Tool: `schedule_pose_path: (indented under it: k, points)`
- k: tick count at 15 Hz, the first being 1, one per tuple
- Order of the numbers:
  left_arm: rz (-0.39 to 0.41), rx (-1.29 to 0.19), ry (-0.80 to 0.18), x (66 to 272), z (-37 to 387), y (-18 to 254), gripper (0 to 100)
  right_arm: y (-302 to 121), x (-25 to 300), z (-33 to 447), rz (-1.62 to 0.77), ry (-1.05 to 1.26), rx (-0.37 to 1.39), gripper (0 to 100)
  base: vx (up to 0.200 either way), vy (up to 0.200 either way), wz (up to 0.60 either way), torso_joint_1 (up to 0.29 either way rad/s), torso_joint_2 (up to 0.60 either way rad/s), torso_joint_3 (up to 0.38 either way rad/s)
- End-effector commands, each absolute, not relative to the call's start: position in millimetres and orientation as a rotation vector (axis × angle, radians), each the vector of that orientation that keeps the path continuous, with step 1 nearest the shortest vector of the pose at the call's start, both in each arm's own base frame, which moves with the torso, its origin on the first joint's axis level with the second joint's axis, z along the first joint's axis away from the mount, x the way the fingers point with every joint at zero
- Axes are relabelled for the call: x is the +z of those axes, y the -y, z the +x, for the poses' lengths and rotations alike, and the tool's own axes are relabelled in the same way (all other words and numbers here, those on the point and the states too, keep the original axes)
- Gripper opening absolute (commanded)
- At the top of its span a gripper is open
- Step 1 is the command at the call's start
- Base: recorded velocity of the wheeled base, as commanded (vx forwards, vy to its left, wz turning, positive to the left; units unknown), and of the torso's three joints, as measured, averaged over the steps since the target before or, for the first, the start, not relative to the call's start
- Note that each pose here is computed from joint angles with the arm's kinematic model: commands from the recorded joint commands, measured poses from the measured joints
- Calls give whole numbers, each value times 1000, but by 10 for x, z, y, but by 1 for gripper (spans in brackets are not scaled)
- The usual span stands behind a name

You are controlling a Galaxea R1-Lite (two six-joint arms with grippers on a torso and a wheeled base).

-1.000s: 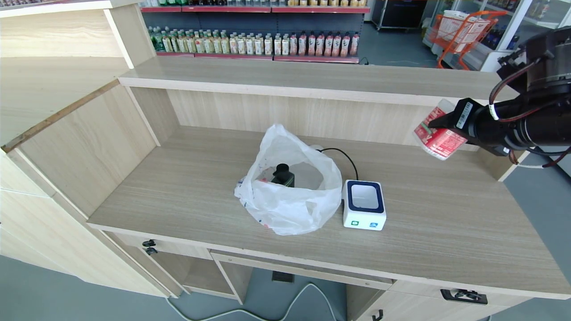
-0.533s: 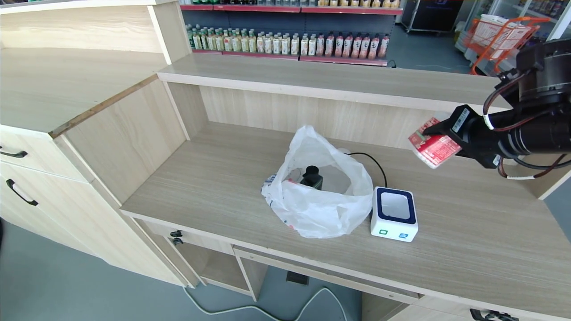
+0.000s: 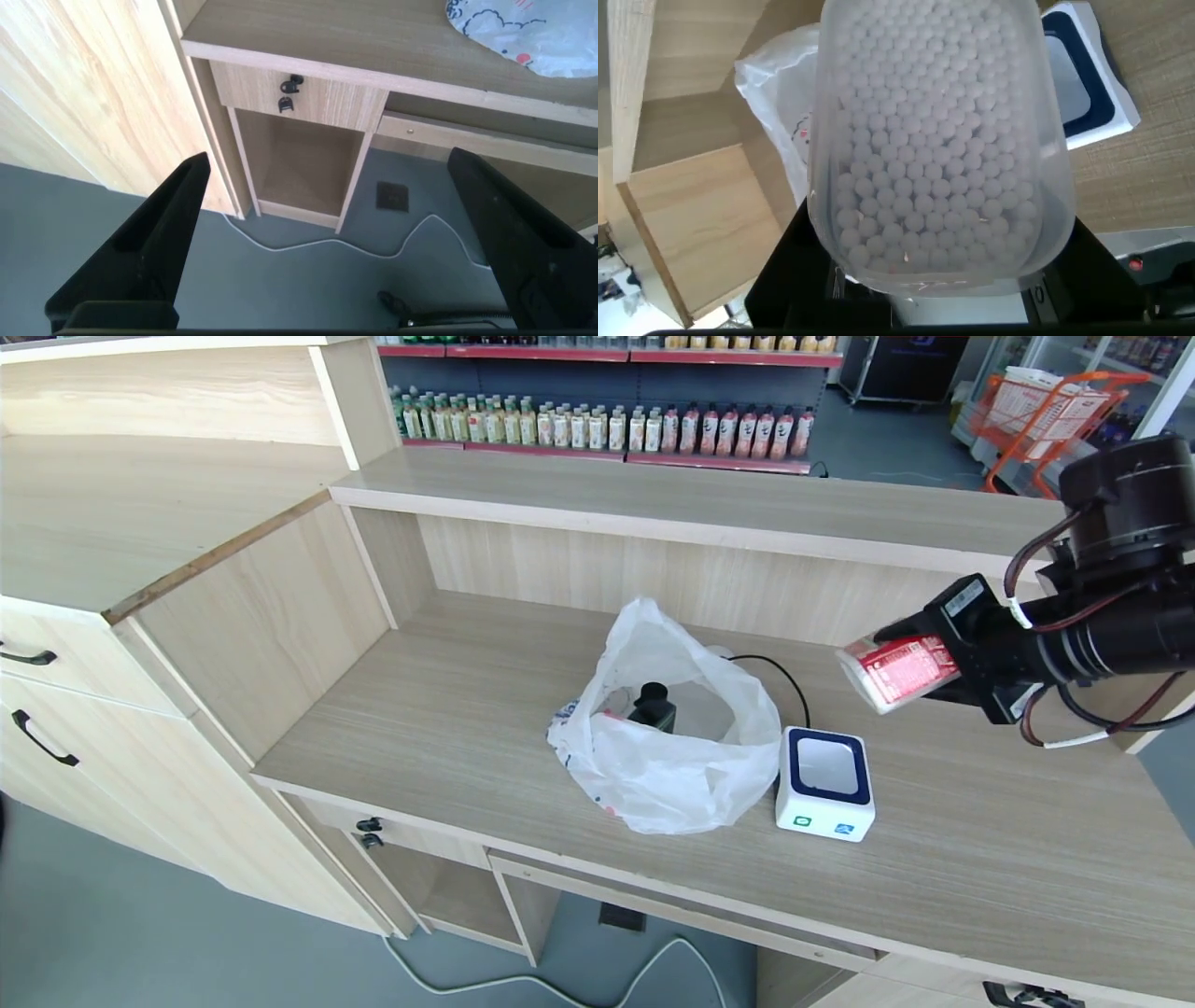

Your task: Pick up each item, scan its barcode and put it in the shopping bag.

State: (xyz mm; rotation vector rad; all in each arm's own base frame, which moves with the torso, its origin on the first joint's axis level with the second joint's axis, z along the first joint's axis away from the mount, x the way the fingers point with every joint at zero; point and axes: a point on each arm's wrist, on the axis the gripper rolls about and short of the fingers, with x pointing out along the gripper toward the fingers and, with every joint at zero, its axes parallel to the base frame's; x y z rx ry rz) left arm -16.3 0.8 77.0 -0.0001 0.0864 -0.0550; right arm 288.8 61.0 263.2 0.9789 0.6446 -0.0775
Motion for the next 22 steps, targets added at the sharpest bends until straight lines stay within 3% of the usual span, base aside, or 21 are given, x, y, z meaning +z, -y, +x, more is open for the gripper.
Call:
schedule_pose_path:
  k: [1,7,22]
  points:
    - [-1,-55,-86,770,-163,-8,100,-598,2455,3018,989,-739,-107,0,0,0,0,0,0,0]
    - [-1,-55,-86,770,-163,-8,100,-502,2204,3142,1008,-863,-215,0,0,0,0,0,0,0]
    - [-1,-55,-86,770,-163,-8,100,-491,2025,3155,994,-913,-243,0,0,0,0,0,0,0]
